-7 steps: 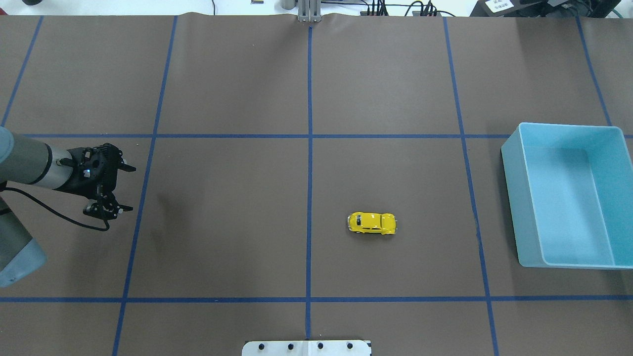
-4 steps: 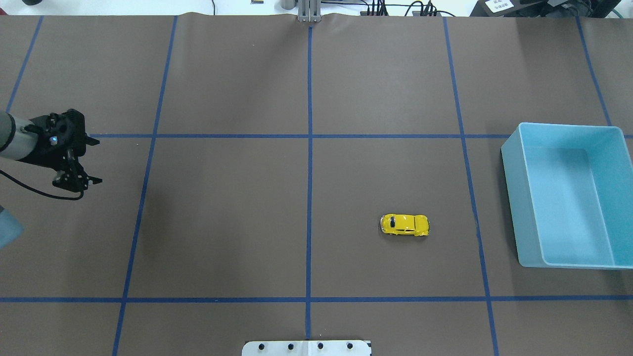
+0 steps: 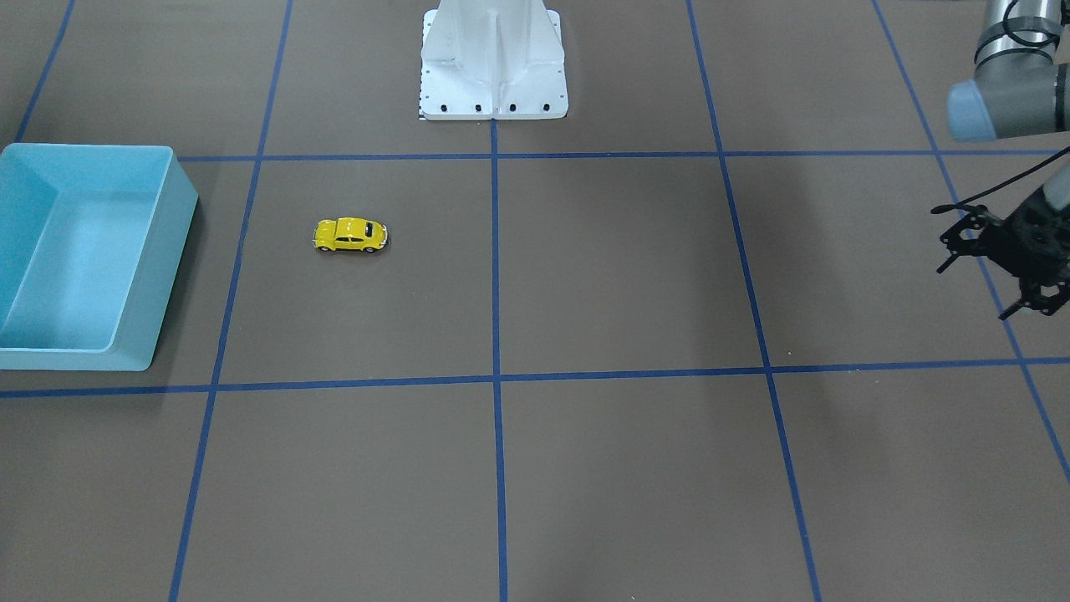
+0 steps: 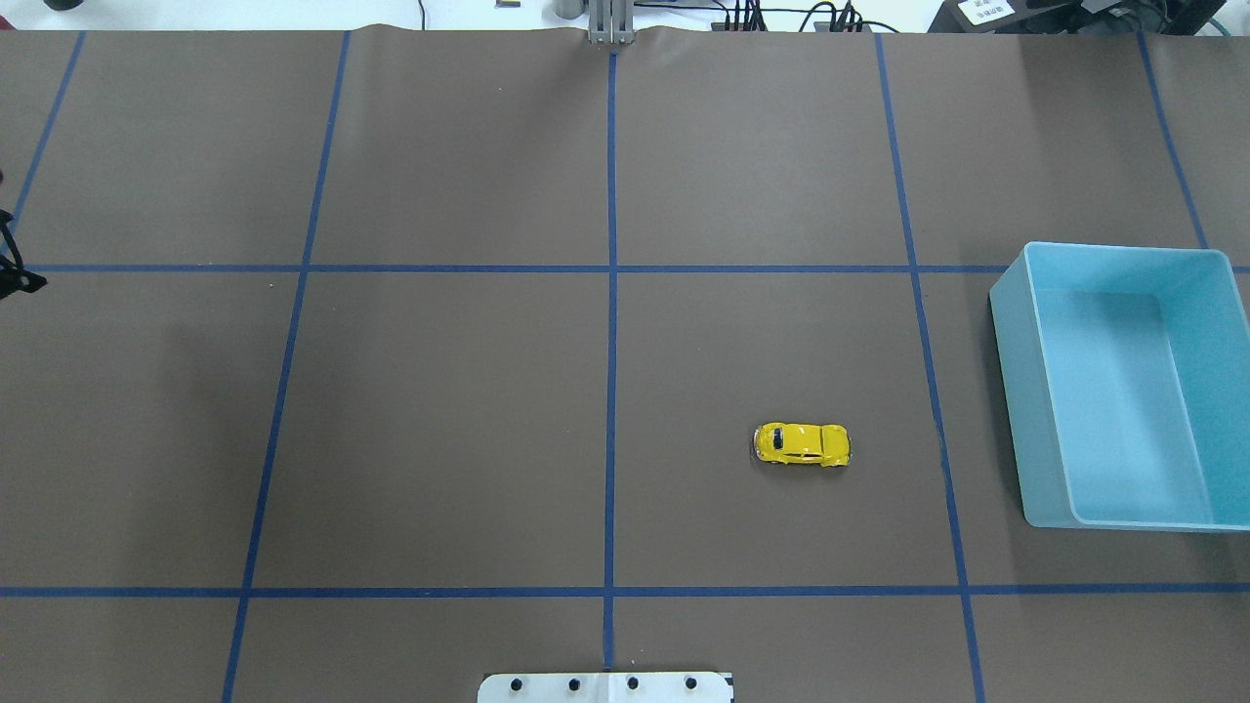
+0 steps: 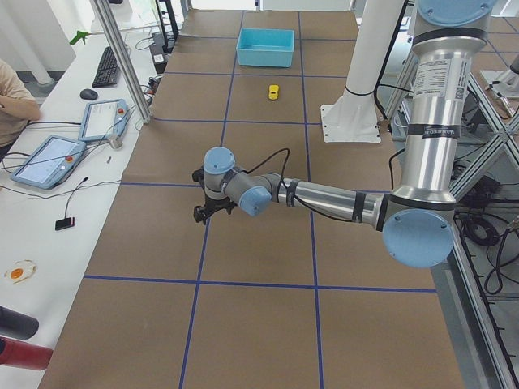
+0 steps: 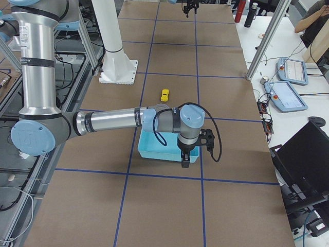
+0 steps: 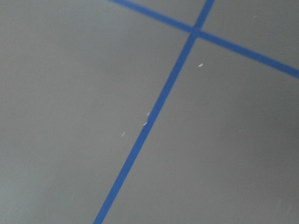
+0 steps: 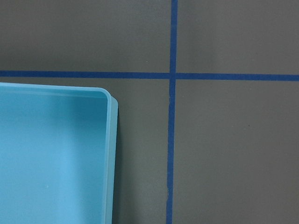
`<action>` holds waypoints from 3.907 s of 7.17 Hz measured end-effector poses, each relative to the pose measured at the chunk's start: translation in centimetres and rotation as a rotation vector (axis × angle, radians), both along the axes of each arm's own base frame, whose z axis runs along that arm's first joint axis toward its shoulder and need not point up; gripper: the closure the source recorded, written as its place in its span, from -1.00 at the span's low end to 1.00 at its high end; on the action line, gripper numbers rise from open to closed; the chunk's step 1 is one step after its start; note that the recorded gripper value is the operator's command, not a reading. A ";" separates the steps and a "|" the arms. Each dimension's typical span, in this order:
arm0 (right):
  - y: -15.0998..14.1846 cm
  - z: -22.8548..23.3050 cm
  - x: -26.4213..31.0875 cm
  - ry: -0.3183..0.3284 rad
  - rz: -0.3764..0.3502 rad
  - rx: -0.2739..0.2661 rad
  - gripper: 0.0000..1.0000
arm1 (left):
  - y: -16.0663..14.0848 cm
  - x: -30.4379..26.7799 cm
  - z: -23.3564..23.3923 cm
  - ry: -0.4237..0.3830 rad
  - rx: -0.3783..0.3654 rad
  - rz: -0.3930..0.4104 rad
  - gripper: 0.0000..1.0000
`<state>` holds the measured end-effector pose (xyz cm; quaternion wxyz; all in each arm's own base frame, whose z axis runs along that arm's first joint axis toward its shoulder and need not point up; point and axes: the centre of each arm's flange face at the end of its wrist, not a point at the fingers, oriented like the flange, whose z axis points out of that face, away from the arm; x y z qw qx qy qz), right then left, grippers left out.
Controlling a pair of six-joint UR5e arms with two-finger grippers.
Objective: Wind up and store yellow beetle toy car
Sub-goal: 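Move the right gripper from beside the bin down over the car, then close the right gripper on the yellow car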
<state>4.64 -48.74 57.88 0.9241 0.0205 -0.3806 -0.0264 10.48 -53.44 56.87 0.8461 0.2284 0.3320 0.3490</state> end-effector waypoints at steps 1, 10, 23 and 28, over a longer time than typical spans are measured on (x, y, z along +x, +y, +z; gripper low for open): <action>-1.3 -3.5 -1.5 -0.001 -0.030 0.072 -1.00 | -0.4 -3.5 1.6 0.029 -0.144 -0.117 -1.00; 6.6 -26.0 -31.7 -0.143 -0.597 0.731 -1.00 | 0.7 -18.2 7.8 0.167 -0.637 -0.500 -1.00; 12.6 -23.0 -49.6 -0.064 -0.756 0.960 -1.00 | 1.3 -18.1 8.8 0.162 -0.652 -0.502 -1.00; 12.6 -21.5 -50.9 -0.083 -0.768 1.007 -1.00 | 1.4 -18.1 9.0 0.162 -0.656 -0.503 -1.00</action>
